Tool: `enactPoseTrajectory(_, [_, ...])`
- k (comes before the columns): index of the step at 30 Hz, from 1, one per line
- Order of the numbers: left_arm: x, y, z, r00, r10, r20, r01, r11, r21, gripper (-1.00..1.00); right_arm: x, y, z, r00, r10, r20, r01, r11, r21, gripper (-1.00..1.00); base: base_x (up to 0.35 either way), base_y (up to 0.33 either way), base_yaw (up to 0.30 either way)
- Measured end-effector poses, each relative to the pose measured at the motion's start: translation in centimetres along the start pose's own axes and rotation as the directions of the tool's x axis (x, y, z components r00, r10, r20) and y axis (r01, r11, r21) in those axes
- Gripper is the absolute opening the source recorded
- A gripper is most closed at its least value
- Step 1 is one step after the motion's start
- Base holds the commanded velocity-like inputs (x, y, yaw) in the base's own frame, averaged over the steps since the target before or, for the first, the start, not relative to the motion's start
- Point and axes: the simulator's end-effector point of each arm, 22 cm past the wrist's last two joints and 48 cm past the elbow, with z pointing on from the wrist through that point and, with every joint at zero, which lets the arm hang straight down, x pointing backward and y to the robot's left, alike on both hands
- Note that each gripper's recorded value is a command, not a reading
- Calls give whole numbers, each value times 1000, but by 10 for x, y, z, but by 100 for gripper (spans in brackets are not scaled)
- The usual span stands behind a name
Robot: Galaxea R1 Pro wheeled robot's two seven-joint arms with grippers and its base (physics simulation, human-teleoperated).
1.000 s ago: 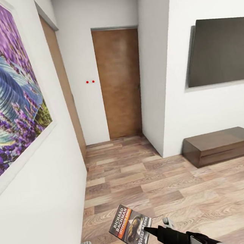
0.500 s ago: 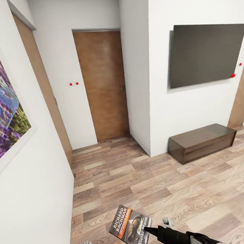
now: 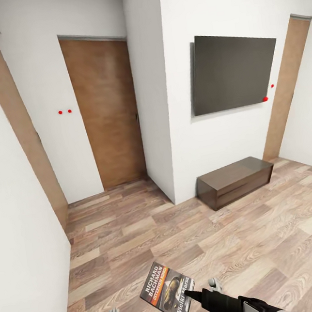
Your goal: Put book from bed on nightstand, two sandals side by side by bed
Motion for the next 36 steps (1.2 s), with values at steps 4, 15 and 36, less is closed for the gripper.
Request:
enactPoseTrajectory(4, [0, 0, 0, 1000, -1, 0, 1, 1000, -1, 100, 0, 0, 0, 1000, 1, 1, -1, 1000, 1, -100, 96, 0, -106])
enactPoseTrajectory(15, [7, 2, -2, 1000, -5, -8, 5, 1000, -4, 100, 1, -1, 0, 1000, 3, 0, -3, 1000, 2, -100, 21, 0, -9])
enactPoseTrajectory(36, [8, 2, -2, 1000, -6, -9, 6, 1000, -4, 100, 6, -31, -25, 999, 34, -5, -33, 997, 71, -100, 302, 0, 0])
